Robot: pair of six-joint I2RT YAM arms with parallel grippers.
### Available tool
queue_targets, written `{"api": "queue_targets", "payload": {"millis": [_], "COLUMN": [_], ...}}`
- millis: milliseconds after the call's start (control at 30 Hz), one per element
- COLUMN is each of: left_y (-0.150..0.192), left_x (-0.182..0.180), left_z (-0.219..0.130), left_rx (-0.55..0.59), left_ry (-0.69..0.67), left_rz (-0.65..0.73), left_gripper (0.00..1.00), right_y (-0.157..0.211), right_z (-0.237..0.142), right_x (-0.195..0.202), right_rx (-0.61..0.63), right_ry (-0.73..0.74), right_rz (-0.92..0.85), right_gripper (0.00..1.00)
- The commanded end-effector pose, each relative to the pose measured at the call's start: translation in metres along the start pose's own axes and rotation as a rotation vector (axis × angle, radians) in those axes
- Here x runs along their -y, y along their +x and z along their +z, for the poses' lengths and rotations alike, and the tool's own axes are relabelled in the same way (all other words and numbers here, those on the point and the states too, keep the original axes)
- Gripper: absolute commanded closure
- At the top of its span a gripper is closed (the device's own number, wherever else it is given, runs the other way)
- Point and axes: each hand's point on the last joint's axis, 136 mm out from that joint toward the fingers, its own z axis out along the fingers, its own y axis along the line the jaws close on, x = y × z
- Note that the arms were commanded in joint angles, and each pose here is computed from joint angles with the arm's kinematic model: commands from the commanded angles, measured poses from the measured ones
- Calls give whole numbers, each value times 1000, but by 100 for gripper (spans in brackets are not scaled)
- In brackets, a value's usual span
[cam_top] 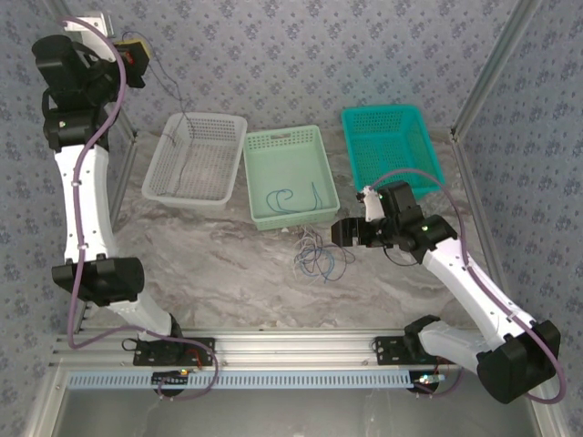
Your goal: Untangle the cables
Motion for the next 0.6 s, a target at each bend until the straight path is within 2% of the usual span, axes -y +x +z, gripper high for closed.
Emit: {"api": "queue_targets", "payload": {"millis": [0, 200, 567], "left_y": [-7, 10, 35], "left_x": [6, -42, -67], "left_z": [-7, 6, 35], "left_rx": [36, 7, -52], "left_ry": [7, -125, -117], "left_rz": [-14, -59, -97], "left_gripper": [100, 100, 100], "right_y": [-1, 0, 2], "right_z": [-3, -5, -8], "right_x": [1, 2, 4], "right_rx": [12, 12, 17], "right_ry": [11, 20, 30], "right_rz": [1, 0, 11], "right_gripper": [14, 14, 14]}}
